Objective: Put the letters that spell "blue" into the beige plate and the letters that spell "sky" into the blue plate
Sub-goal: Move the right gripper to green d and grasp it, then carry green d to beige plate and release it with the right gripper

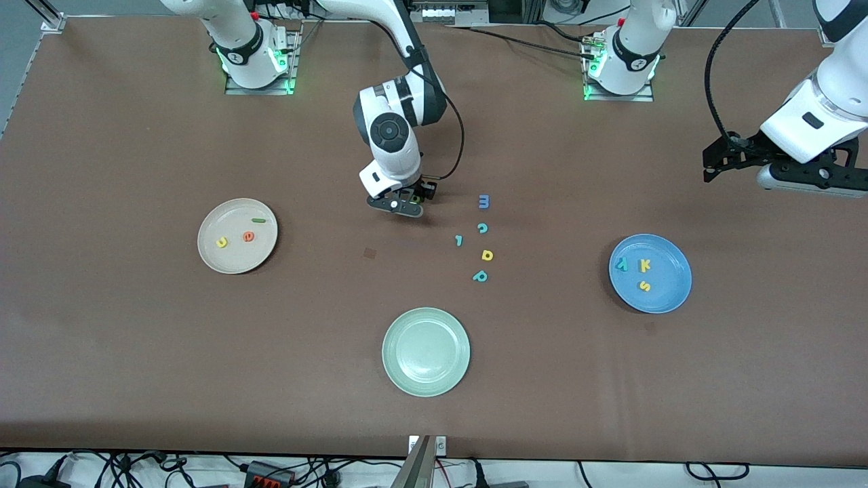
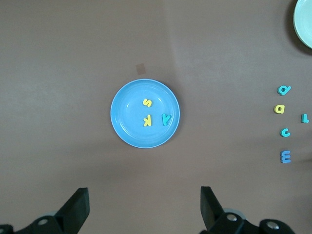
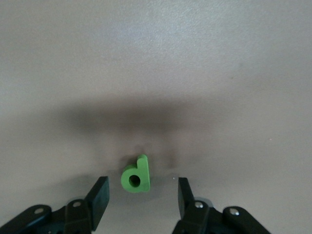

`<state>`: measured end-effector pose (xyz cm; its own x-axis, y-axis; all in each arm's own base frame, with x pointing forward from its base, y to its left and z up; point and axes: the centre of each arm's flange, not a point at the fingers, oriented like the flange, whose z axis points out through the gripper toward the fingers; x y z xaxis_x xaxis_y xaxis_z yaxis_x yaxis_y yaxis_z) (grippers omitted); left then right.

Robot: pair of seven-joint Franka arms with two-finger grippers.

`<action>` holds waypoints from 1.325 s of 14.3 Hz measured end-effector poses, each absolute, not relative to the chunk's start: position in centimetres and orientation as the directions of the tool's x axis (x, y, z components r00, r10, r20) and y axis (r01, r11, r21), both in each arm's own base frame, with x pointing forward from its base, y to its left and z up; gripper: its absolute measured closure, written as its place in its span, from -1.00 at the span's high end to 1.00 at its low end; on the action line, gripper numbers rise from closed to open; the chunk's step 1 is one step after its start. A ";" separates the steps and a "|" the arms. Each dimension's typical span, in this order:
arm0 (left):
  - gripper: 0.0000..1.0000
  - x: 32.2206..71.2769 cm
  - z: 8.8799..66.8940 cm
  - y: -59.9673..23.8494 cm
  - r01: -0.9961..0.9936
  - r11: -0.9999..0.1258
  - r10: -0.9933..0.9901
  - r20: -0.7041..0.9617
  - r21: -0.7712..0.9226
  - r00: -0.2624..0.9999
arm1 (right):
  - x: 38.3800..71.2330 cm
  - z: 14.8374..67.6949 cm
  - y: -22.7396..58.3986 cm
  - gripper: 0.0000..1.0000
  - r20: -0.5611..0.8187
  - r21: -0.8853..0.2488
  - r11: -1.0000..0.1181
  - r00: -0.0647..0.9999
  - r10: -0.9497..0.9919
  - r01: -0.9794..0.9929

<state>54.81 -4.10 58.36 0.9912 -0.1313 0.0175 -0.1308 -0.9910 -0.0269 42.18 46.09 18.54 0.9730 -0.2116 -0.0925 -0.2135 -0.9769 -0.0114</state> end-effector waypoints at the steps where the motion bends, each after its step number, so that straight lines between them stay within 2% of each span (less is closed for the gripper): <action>1: 1.00 54.8 58.4 -4.1 -0.131 -0.991 -0.131 0.017 -0.027 0.991 | 42.2 18.3 46.2 0.28 -0.090 -0.008 -0.978 0.974 -0.208 -0.210; 13: 1.00 54.8 58.4 -4.1 -0.131 -0.991 -0.132 0.019 -0.027 0.991 | 42.3 17.5 46.9 -0.04 -0.074 0.000 -0.988 0.985 -0.155 -0.155; 15: 1.00 54.8 58.5 -4.2 -0.132 -0.991 -0.133 0.021 -0.027 0.991 | 42.4 17.7 47.1 -0.39 -0.072 -0.003 -0.989 0.986 -0.150 -0.151; 19: 1.00 54.8 58.6 -4.3 -0.134 -0.991 -0.134 0.023 -0.027 0.991 | 42.4 17.7 47.1 -0.44 -0.072 -0.004 -0.989 0.986 -0.147 -0.148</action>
